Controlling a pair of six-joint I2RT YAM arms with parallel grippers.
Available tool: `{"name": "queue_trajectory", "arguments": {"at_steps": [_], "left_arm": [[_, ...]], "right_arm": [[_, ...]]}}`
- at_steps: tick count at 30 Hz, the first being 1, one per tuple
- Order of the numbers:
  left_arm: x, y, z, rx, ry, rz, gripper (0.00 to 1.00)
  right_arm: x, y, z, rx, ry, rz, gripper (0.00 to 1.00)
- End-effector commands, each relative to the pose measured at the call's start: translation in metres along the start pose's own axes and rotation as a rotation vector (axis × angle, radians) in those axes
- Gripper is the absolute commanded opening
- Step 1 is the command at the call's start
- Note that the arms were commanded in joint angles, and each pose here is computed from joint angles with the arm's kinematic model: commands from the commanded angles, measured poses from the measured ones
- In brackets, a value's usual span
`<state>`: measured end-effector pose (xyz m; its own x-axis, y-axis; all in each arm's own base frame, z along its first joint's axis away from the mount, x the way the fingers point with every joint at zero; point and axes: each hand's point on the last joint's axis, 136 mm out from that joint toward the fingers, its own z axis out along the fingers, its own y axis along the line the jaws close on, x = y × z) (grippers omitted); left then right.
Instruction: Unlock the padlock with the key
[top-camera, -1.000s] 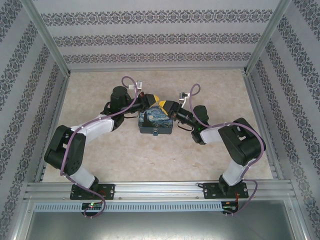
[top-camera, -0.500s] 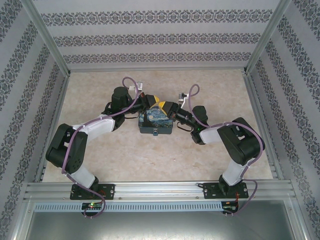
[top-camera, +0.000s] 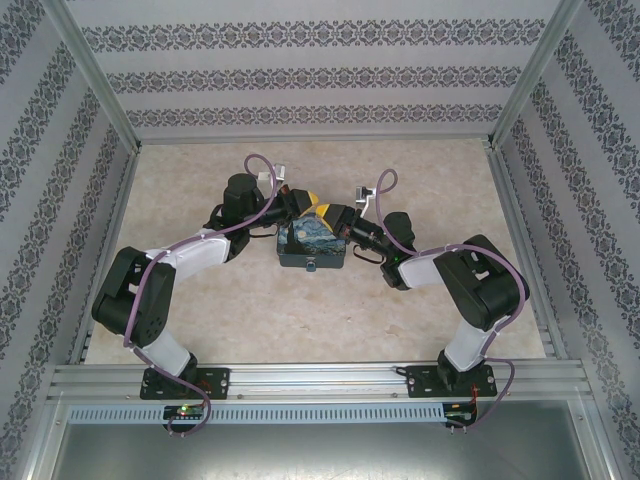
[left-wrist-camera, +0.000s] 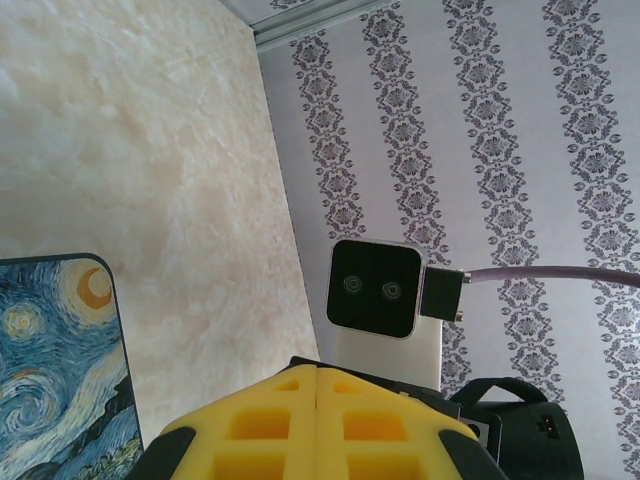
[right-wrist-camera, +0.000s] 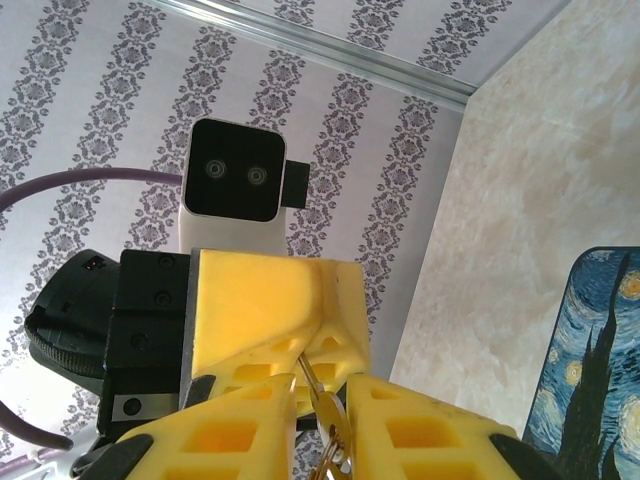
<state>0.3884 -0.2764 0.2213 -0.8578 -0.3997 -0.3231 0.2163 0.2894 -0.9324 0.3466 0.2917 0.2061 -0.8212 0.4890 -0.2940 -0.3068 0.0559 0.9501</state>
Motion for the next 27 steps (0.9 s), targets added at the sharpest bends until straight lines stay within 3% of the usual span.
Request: {"name": "queue_trajectory", "arguments": {"at_steps": [1,9,15,27], "left_arm": [[-0.0077,-0.0033,-0.0002,0.026,-0.034,0.027,0.0],[-0.0058,-0.0019,-0.0025,0.023,-0.036,0.028,0.0],[-0.0043,0.0004,-0.0039,0.018,-0.04,0.025,0.0],[-0.0054,0.0011,-0.0044,0.016,-0.047,0.022,0.0]], "right_arm": [[-0.004,0.0043,-0.0001,-0.027,-0.028,-0.025,0.16],[-0.0069,-0.0018,-0.0036,-0.009,-0.047,-0.014,0.13],[-0.0099,-0.0031,-0.0057,-0.004,-0.06,-0.011,0.19],[-0.0062,-0.0018,-0.0023,-0.013,-0.034,-0.008,0.21]]}}
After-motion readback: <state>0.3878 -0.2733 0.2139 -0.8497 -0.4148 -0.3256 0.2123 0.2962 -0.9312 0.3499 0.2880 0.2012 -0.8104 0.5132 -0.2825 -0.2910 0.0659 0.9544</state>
